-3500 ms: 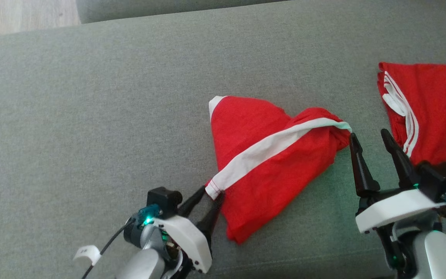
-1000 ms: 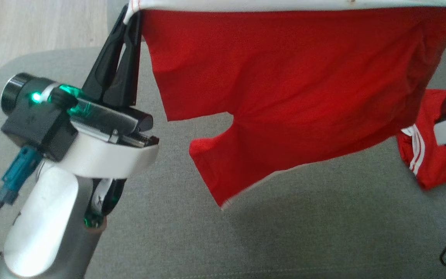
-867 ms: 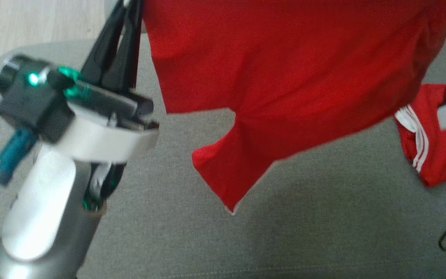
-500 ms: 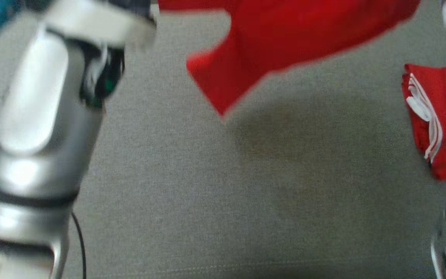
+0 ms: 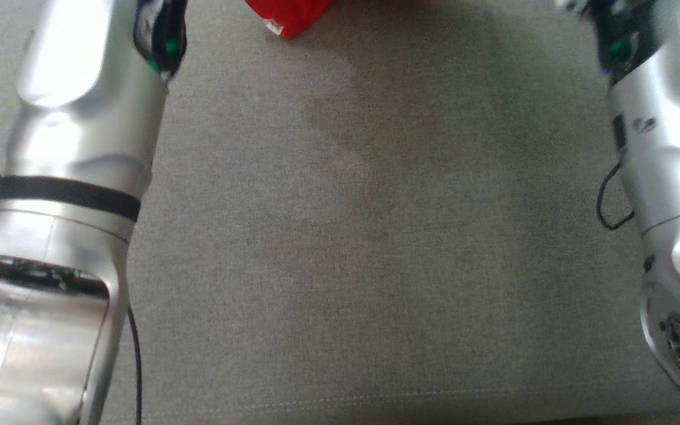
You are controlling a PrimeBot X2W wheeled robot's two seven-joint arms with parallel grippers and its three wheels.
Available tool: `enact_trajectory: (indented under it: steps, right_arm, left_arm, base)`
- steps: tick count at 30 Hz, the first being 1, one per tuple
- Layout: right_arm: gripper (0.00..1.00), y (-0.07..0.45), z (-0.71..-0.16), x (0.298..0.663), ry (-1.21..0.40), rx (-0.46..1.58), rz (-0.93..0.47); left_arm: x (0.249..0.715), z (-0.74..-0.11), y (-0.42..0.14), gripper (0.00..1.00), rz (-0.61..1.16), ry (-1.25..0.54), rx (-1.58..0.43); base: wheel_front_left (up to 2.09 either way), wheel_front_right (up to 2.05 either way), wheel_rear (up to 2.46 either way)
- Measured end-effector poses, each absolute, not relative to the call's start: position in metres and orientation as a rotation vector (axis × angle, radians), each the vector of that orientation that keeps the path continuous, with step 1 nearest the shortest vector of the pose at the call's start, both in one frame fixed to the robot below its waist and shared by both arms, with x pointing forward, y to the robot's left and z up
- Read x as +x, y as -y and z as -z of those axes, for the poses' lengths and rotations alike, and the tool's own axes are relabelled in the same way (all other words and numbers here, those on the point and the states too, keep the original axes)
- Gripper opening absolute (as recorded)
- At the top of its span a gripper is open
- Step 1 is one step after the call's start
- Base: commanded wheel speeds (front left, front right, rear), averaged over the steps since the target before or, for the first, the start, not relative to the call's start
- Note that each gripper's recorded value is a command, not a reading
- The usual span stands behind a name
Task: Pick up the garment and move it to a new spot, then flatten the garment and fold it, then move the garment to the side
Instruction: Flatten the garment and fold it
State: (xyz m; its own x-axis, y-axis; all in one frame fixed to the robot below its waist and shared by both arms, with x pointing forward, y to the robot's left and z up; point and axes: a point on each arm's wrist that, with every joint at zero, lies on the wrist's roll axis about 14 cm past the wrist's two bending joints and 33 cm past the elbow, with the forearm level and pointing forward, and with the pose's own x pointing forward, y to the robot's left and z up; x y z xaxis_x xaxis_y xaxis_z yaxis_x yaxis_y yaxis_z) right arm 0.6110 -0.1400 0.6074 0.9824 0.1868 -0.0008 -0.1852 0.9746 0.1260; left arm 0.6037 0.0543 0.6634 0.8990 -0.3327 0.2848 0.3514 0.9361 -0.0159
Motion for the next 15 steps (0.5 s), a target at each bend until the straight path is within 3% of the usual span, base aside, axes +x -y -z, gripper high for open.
enact_trajectory:
  steps: [8,15]
  right_arm:
    - [0.00,0.130,-0.506,0.607,-0.237,0.068,-0.200]
    - [0.00,0.114,-0.461,0.589,-0.273,0.046,-0.250]
  left_arm:
    - [0.600,-0.509,-0.075,0.00,0.283,-0.103,-0.102]
    - [0.576,-0.454,-0.082,0.00,0.264,-0.225,-0.153]
  base:
    - [0.00,0.00,0.00]
    - [0.00,0.00,0.00]
